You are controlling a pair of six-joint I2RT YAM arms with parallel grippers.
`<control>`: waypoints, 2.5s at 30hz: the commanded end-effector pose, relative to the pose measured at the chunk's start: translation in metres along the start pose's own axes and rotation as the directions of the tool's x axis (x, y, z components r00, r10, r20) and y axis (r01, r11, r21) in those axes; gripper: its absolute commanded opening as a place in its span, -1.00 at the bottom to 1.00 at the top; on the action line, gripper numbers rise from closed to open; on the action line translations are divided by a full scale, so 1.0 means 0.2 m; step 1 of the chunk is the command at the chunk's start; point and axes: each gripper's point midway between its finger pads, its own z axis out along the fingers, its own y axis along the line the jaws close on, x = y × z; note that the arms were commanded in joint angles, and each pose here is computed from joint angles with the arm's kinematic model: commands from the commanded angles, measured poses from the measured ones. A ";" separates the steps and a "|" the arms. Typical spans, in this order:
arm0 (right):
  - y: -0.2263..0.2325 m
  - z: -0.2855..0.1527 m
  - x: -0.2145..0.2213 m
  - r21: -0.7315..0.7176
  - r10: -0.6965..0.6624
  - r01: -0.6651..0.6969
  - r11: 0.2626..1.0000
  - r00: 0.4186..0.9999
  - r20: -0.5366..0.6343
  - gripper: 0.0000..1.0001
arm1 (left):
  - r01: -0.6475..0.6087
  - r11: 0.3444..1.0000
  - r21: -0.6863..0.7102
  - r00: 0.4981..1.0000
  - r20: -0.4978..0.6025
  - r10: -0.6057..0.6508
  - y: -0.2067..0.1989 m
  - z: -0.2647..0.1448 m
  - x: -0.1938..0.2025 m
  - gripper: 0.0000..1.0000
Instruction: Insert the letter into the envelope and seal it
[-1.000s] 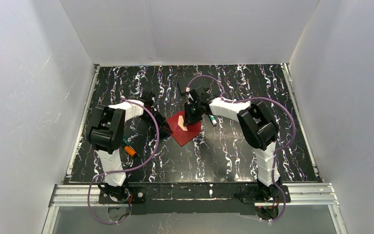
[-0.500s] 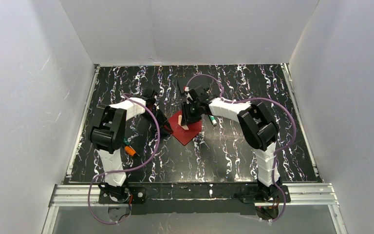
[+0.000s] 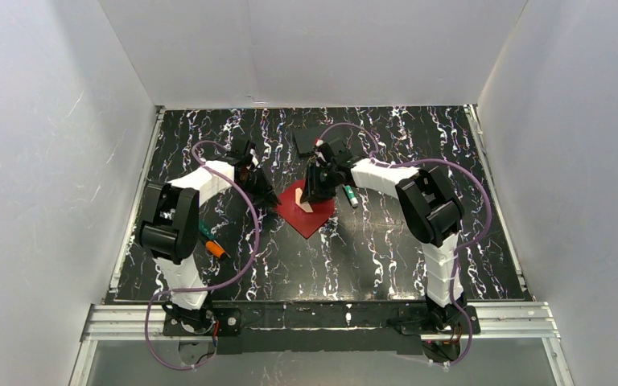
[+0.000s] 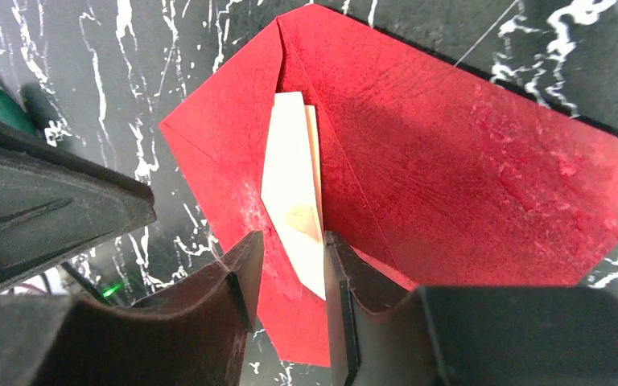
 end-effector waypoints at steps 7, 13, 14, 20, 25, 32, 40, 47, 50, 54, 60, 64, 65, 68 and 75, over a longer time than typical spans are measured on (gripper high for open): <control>0.08 0.02 -0.04 -0.112 0.036 -0.030 0.993 0.998 0.050 -0.21 | -0.089 0.994 -0.060 0.996 0.017 0.090 0.05 0.12 -0.09 -0.77; 0.07 -0.02 -0.14 -0.073 -0.022 0.033 0.997 0.989 0.146 -0.23 | -0.132 0.970 -0.206 0.991 -0.021 0.130 0.21 0.15 -0.09 -0.79; 0.07 -0.02 -0.16 -0.066 -0.037 0.048 0.997 0.986 0.162 -0.24 | -0.135 0.966 -0.221 0.991 -0.034 0.130 0.23 0.15 -0.08 -0.79; 0.07 0.03 -0.22 -0.056 -0.083 0.094 0.994 0.981 0.177 -0.24 | -0.165 0.973 -0.161 0.986 -0.050 0.158 0.17 0.14 -0.07 -0.74; 0.08 0.07 -0.25 -0.067 -0.084 0.097 0.993 0.981 0.172 -0.25 | -0.189 0.981 -0.045 0.982 -0.024 0.188 -0.03 0.04 -0.13 -0.44; 0.09 0.08 -0.26 -0.071 -0.081 0.095 0.993 0.981 0.177 -0.25 | -0.103 0.982 -0.156 0.992 0.050 0.112 -0.06 -0.18 -0.19 0.09; 0.08 0.12 -0.25 -0.071 -0.087 0.100 0.992 0.982 0.166 -0.26 | 0.057 0.970 -0.238 0.998 -0.003 -0.059 0.12 -0.10 -0.03 0.07; 0.08 0.15 -0.23 -0.090 -0.090 0.104 0.990 0.985 0.148 -0.33 | 0.113 0.968 -0.225 0.988 -0.076 -0.133 0.14 0.03 0.04 -0.05; 0.10 0.17 -0.20 -0.119 -0.093 0.108 0.987 0.987 0.129 -0.36 | 0.129 0.971 -0.201 0.985 -0.084 -0.148 0.13 0.07 0.03 -0.12; 0.14 0.19 -0.17 -0.186 -0.092 0.112 0.976 0.989 0.113 -0.44 | 0.115 0.973 -0.202 0.989 -0.065 -0.131 0.12 0.11 -0.02 -0.24; 0.18 0.21 -0.12 -0.243 -0.093 0.110 0.964 0.992 0.080 -0.51 | 0.076 0.969 -0.233 0.996 -0.037 -0.087 0.15 0.12 -0.08 -0.33; 0.18 0.22 -0.09 -0.252 -0.095 0.107 0.962 0.994 0.060 -0.57 | 0.063 0.971 -0.229 0.997 -0.030 -0.072 0.15 0.12 -0.10 -0.33; 0.18 0.22 -0.09 -0.256 -0.097 0.109 0.961 0.994 0.056 -0.58 | 0.060 0.972 -0.227 0.997 -0.029 -0.068 0.15 0.12 -0.11 -0.33; 0.19 0.23 -0.07 -0.270 -0.107 0.113 0.956 0.994 0.036 -0.64 | 0.039 0.975 -0.217 0.999 -0.026 -0.045 0.13 0.12 -0.13 -0.34; 0.18 0.23 -0.05 -0.275 -0.155 0.153 0.949 0.988 0.015 -0.82 | 0.007 0.979 -0.206 1.000 -0.015 -0.010 0.13 0.10 -0.17 -0.34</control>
